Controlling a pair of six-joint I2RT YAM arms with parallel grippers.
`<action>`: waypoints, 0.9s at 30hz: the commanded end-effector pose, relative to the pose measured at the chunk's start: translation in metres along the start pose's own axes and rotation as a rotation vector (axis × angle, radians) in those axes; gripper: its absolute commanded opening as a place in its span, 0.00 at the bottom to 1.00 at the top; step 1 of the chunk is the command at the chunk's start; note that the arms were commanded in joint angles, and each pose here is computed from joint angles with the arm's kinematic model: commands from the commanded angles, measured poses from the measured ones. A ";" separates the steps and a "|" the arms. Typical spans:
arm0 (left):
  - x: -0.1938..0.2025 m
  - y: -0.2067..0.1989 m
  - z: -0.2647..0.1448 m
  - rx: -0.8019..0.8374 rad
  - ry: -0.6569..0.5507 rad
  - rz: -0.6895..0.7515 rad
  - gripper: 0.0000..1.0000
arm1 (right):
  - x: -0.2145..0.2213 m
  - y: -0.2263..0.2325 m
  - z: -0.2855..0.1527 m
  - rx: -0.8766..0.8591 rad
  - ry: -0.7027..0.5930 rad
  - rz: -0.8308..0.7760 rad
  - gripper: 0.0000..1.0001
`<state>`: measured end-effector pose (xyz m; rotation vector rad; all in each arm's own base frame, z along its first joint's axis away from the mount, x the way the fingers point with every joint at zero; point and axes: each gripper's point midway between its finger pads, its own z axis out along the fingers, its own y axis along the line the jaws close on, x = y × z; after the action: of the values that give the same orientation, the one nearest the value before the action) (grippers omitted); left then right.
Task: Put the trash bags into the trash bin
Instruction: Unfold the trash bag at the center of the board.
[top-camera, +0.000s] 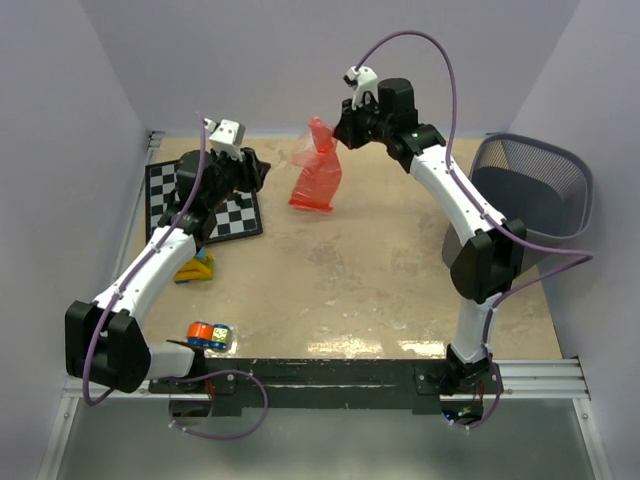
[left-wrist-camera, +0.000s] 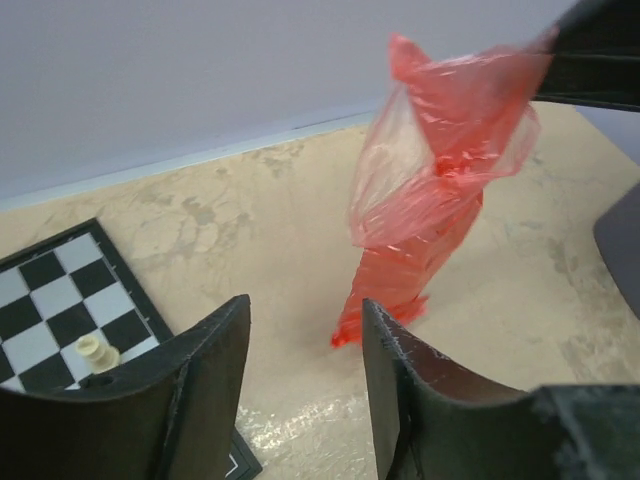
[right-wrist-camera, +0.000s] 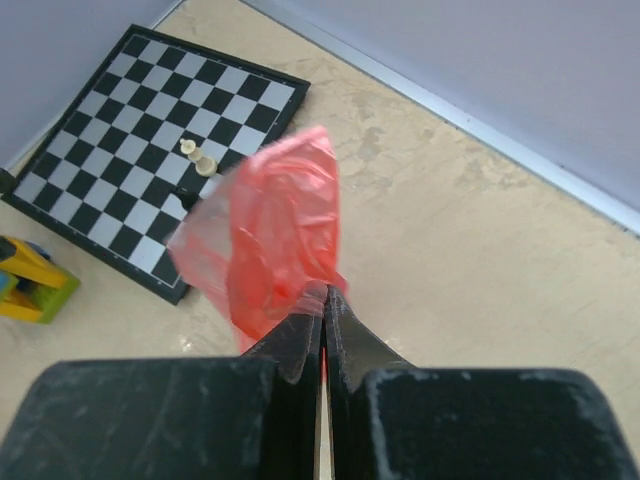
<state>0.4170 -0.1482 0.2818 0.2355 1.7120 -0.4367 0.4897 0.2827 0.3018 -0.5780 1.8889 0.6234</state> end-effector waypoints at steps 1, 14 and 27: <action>-0.035 -0.040 -0.008 0.230 -0.110 0.121 0.55 | -0.039 0.049 -0.030 -0.114 -0.100 -0.232 0.00; -0.023 -0.059 0.034 0.392 -0.039 0.076 0.66 | -0.051 0.081 -0.046 -0.164 -0.139 -0.359 0.00; -0.039 -0.101 0.016 0.694 -0.080 0.054 0.68 | -0.046 0.079 -0.049 -0.153 -0.119 -0.398 0.00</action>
<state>0.4204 -0.2291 0.3017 0.6066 1.5395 -0.8507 0.4321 0.3222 0.3478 -0.9550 1.6330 0.5622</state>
